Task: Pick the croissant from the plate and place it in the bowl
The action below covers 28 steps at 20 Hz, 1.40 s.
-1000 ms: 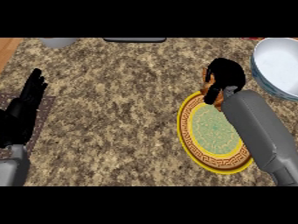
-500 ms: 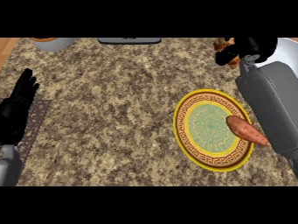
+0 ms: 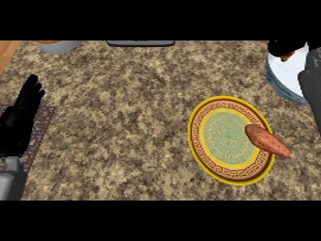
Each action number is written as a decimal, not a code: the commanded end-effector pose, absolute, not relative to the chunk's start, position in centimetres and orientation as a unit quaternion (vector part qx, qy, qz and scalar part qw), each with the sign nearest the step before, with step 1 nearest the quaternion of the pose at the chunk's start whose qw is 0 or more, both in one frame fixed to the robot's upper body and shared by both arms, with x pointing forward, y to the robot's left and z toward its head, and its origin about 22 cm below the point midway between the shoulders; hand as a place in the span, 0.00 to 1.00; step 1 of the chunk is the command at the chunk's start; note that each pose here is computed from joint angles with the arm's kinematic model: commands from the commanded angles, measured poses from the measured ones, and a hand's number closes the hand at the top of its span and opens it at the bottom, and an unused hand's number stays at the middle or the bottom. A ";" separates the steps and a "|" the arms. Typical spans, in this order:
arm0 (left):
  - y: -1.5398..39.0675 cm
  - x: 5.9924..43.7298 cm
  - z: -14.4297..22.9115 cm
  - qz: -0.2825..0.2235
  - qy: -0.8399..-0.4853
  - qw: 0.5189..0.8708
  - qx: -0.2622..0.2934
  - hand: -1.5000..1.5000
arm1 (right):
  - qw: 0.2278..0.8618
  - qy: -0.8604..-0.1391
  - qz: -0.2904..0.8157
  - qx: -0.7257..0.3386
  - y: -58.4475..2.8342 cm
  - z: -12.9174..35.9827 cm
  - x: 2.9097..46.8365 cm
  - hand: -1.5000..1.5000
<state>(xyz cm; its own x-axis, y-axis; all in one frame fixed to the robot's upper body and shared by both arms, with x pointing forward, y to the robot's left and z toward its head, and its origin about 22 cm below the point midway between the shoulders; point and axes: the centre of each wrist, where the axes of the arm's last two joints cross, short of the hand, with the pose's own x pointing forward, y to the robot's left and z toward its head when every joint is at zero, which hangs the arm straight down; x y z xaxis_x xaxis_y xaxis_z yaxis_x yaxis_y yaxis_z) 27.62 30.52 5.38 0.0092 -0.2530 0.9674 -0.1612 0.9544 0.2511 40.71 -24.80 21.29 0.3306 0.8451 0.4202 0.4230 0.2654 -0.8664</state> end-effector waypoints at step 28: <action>29.4 28.0 4.8 -0.042 -0.715 0.686 0.126 0.50 | 0.719 -0.477 0.172 -0.476 -46.6 11.8 38.1 0.00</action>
<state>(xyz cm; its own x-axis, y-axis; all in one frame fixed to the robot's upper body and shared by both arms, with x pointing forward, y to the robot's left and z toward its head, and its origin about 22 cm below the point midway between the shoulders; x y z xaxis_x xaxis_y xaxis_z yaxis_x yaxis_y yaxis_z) 28.52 29.00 6.22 -0.0284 -0.2446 0.9692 -0.1181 0.9636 0.2397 39.51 -44.64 12.37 0.5275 0.7089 0.4682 0.2200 0.4183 -0.8812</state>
